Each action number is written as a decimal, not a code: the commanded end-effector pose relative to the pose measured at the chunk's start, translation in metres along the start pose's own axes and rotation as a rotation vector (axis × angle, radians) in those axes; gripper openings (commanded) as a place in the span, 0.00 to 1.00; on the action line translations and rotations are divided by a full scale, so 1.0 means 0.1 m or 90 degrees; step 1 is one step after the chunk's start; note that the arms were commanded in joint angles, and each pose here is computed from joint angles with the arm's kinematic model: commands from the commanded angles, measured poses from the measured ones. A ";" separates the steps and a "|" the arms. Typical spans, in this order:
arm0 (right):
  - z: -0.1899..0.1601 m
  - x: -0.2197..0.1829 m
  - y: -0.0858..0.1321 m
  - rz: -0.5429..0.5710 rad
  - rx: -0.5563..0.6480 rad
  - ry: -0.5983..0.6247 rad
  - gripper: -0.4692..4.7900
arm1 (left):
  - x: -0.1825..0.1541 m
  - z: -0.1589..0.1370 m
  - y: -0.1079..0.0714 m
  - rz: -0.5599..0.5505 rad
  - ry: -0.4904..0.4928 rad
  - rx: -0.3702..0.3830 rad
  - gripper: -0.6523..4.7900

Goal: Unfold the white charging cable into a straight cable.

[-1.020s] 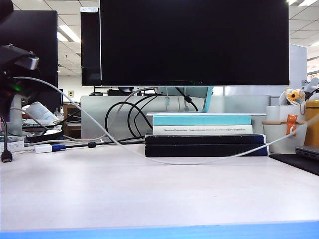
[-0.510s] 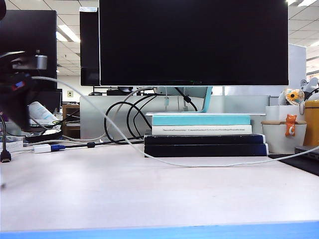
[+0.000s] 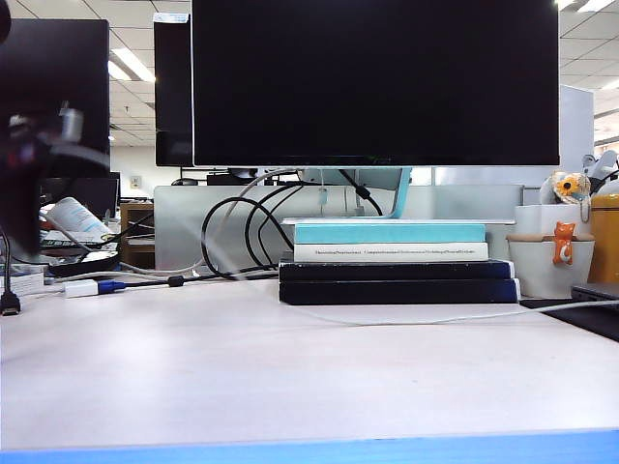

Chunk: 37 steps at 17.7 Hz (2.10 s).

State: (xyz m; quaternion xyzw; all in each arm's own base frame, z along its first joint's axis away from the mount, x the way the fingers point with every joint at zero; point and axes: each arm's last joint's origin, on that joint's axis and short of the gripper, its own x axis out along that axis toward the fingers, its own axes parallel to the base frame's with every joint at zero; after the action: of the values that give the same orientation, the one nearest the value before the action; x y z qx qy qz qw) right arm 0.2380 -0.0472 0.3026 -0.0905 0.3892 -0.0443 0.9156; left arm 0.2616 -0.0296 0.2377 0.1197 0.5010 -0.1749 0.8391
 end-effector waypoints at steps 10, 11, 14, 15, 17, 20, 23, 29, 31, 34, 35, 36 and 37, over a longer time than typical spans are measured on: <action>0.25 -0.47 0.06 0.282 0.112 -0.277 1.00 | -0.03 0.15 0.65 0.254 0.026 -0.202 0.94; 0.23 -0.46 0.06 0.285 0.116 -0.258 1.00 | 0.04 0.13 0.67 0.173 0.027 -0.181 0.79; 0.17 -0.40 0.09 0.312 0.118 -0.212 1.00 | 0.46 -0.09 0.58 -0.118 0.168 -0.143 0.68; 0.17 -0.40 0.09 0.313 0.112 -0.212 1.00 | 0.51 -0.12 0.54 -0.139 0.201 -0.135 0.68; 0.17 -0.41 0.09 0.312 0.107 -0.215 1.00 | 0.61 -0.16 0.49 -0.151 0.256 -0.128 0.68; 0.18 -0.41 0.09 0.321 0.105 -0.218 1.00 | 0.49 -0.06 0.42 -0.095 0.247 -0.092 0.68; 0.19 -0.42 0.18 0.464 0.088 -0.223 1.00 | 0.27 0.11 0.43 0.039 0.148 -0.043 0.68; 0.29 -0.40 0.91 0.627 -0.053 -0.196 1.00 | 0.01 0.55 0.10 0.117 -0.069 0.132 0.97; 0.29 -0.35 0.98 0.627 -0.058 -0.176 1.00 | 0.00 0.57 0.07 0.122 -0.072 0.132 1.00; 0.29 -0.34 0.97 0.619 -0.055 -0.177 1.00 | -0.01 0.50 0.12 0.199 -0.006 0.121 1.00; 0.29 -0.33 0.96 0.607 -0.052 -0.176 1.00 | -0.02 0.44 0.14 0.235 0.048 0.118 1.00; 0.29 -0.33 0.95 0.606 -0.051 -0.176 1.00 | -0.02 0.42 0.13 0.232 0.065 0.119 1.00; 0.29 -0.33 0.95 0.606 -0.051 -0.176 1.00 | -0.02 0.34 0.16 0.210 0.105 0.109 1.00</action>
State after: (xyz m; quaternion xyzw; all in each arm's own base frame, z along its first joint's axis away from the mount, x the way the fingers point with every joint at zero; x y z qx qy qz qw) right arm 0.2374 0.0553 0.3234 0.0609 0.2730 0.4051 0.8704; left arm 0.2990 -0.0306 0.2562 0.2909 0.5014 -0.0619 0.8125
